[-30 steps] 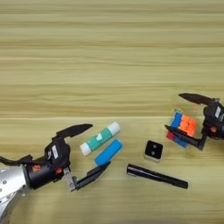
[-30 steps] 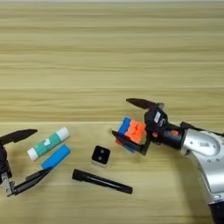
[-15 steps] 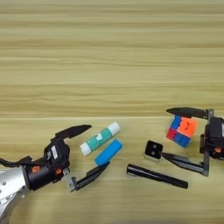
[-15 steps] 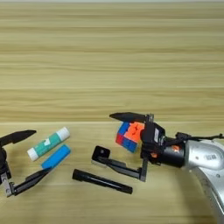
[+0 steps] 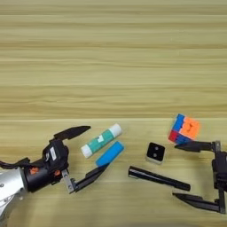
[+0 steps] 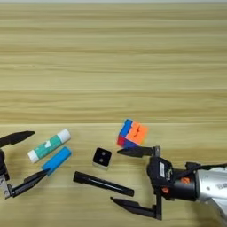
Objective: Move the objects on the table
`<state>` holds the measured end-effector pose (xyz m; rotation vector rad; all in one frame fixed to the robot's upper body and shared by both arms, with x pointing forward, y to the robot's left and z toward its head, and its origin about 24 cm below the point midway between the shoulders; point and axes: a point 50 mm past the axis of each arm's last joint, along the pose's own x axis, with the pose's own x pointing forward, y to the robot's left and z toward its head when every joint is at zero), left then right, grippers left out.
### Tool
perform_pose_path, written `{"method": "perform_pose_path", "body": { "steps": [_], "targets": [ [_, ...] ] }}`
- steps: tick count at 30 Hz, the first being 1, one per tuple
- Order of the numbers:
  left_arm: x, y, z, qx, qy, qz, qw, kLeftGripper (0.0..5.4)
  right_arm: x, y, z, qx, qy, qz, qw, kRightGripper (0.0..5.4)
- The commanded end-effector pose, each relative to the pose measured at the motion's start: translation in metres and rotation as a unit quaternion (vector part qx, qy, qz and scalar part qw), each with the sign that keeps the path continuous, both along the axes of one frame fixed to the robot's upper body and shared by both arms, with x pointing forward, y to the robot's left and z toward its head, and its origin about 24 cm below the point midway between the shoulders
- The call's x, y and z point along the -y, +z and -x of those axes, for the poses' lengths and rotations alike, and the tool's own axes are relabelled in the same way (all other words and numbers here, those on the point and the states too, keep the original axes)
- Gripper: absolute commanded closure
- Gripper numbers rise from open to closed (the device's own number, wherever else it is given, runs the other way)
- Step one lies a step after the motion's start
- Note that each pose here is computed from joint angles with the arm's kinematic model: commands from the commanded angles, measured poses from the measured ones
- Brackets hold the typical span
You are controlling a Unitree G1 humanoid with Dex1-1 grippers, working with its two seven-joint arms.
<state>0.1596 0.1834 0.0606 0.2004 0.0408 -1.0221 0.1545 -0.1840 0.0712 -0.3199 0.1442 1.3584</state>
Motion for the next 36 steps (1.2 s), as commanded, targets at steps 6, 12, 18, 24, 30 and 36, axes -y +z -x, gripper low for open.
{"method": "perform_pose_path", "body": {
  "steps": [6, 12, 18, 24, 30, 36],
  "targets": [
    [-0.002, 0.001, -0.001, 0.0, 0.0, 0.001, 1.0, 0.0, 0.002, -0.016, 0.003, 0.013, -0.005, 0.048, 0.999, 0.03],
    [-0.001, 0.001, -0.001, 0.001, 0.0, 0.003, 1.0, 0.0, 0.003, -0.02, 0.004, 0.015, -0.007, 0.061, 0.998, 0.03],
    [0.001, 0.002, -0.002, 0.003, -0.001, 0.005, 1.0, 0.0, 0.004, -0.025, 0.005, 0.013, -0.01, 0.07, 0.997, 0.46],
    [0.002, 0.002, -0.002, 0.004, -0.001, 0.007, 1.0, 0.0, 0.004, -0.03, 0.005, 0.01, -0.013, 0.078, 0.997, 1.13],
    [0.004, 0.003, -0.002, 0.006, -0.002, 0.009, 0.9999, 0.0, 0.005, -0.037, 0.006, 0.005, -0.013, 0.091, 0.996, 1.91],
    [0.005, 0.003, -0.001, 0.006, -0.001, 0.011, 0.9999, 0.0, 0.007, -0.046, 0.007, -0.007, -0.014, 0.105, 0.994, 2.47]
  ]
}}
